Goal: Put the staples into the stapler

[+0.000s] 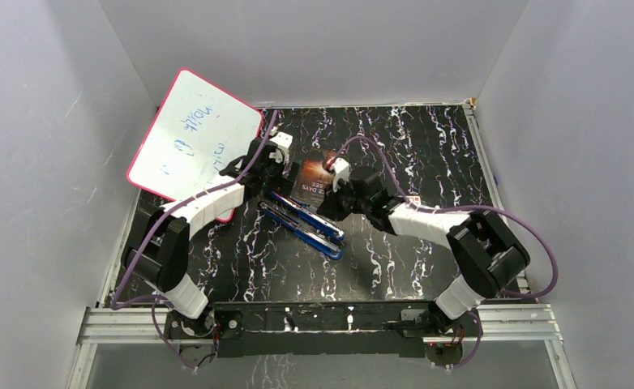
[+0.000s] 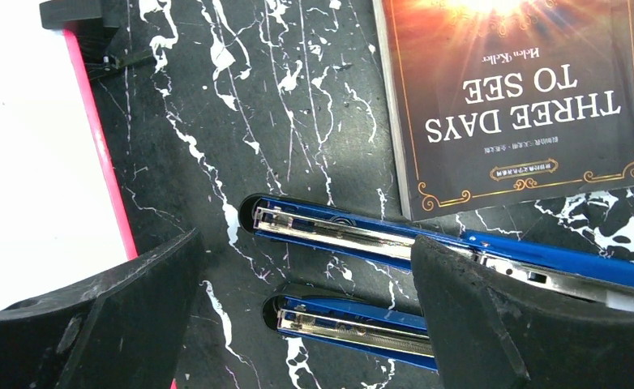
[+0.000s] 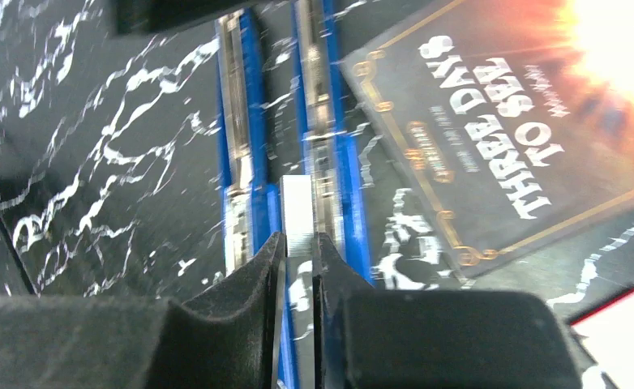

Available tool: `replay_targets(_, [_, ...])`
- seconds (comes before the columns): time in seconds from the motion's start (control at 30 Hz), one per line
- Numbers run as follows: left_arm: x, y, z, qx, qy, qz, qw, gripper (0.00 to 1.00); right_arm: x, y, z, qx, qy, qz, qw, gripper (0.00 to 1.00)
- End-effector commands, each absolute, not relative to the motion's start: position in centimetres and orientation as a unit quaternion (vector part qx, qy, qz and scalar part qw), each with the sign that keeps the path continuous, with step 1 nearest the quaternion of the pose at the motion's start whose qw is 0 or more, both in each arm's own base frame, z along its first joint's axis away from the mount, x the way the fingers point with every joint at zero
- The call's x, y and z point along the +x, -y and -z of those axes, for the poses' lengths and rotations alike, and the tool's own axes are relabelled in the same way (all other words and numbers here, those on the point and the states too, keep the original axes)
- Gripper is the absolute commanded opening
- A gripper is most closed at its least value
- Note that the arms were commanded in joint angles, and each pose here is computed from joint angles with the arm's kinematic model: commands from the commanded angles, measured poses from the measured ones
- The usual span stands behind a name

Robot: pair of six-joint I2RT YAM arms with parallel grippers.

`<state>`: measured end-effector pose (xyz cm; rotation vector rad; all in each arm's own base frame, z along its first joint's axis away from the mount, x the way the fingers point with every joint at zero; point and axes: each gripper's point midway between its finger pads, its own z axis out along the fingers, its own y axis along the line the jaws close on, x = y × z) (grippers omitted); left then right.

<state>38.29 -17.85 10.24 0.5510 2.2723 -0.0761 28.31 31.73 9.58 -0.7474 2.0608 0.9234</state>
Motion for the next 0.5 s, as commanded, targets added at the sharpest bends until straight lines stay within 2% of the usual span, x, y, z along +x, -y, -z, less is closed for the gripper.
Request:
replay_targets(0.0, [38.7,17.0,-12.6,0.184,-0.890,0.016,0.418,0.98,24.5,-34.4,-11.6,-0.394,-0.752,-0.314,0.424,0.19])
replay_targets(0.27, [38.8,16.8,-12.7,0.177,-0.891,0.015,0.418,0.98,17.6,-39.3,-12.1,-0.490,-0.663,-0.336,0.455,0.18])
replay_targets(0.47, [38.8,16.8,-12.7,0.179,-0.890,0.015,0.419,0.98,14.5,-42.1,-9.6,-0.556,-0.617,-0.335,0.445,0.18])
